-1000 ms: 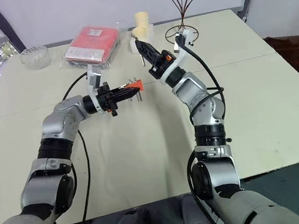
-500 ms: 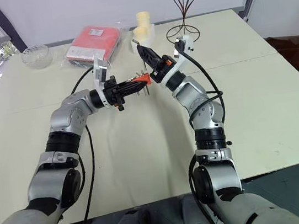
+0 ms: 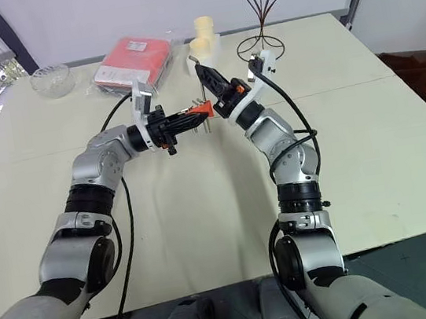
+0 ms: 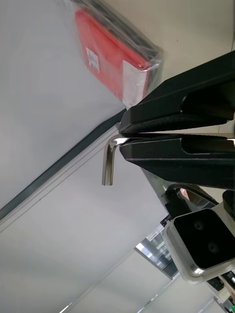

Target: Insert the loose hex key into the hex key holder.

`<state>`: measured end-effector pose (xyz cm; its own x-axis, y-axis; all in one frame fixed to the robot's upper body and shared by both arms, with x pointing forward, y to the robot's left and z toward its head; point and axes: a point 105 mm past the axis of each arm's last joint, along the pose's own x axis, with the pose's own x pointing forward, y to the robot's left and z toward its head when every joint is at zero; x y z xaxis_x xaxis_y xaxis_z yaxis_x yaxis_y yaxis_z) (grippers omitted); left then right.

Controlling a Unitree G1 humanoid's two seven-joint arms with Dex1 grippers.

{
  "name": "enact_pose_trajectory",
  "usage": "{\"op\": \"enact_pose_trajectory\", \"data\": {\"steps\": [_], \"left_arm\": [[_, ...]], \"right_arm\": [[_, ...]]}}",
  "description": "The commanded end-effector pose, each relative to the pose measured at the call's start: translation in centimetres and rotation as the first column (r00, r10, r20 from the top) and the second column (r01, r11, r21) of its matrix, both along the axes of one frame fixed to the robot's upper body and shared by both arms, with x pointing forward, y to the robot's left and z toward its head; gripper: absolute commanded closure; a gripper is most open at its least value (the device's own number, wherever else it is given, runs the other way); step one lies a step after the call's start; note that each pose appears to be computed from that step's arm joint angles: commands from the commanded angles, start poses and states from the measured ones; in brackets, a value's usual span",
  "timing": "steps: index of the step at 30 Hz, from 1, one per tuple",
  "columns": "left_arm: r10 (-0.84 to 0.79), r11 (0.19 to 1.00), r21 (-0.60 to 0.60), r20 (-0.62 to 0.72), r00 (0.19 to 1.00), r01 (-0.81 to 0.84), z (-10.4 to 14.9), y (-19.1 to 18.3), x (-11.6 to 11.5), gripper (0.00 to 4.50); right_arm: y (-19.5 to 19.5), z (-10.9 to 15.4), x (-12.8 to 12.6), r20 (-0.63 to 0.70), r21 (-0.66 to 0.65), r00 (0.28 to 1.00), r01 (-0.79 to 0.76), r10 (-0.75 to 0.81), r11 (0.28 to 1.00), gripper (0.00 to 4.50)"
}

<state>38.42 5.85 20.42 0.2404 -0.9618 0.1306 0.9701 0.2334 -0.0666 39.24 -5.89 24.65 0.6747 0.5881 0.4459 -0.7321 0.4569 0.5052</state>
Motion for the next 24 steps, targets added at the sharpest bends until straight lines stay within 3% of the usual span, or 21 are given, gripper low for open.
{"op": "enact_pose_trajectory", "data": {"steps": [1,24], "left_arm": [[0.021,1.000,-0.011,0.049,0.999,-0.020,1.1,0.4,0.2,4.50],[-0.016,0.999,-0.041,0.039,0.999,0.017,1.8,0.3,-0.6,4.50]], "right_arm": [[0.1,1.7,-0.7,0.068,0.018,0.998,-0.007,0.006,1.000,4.44],[-0.4,0.2,-0.1,0.030,0.011,0.999,0.012,-0.013,1.000,4.44]]}}
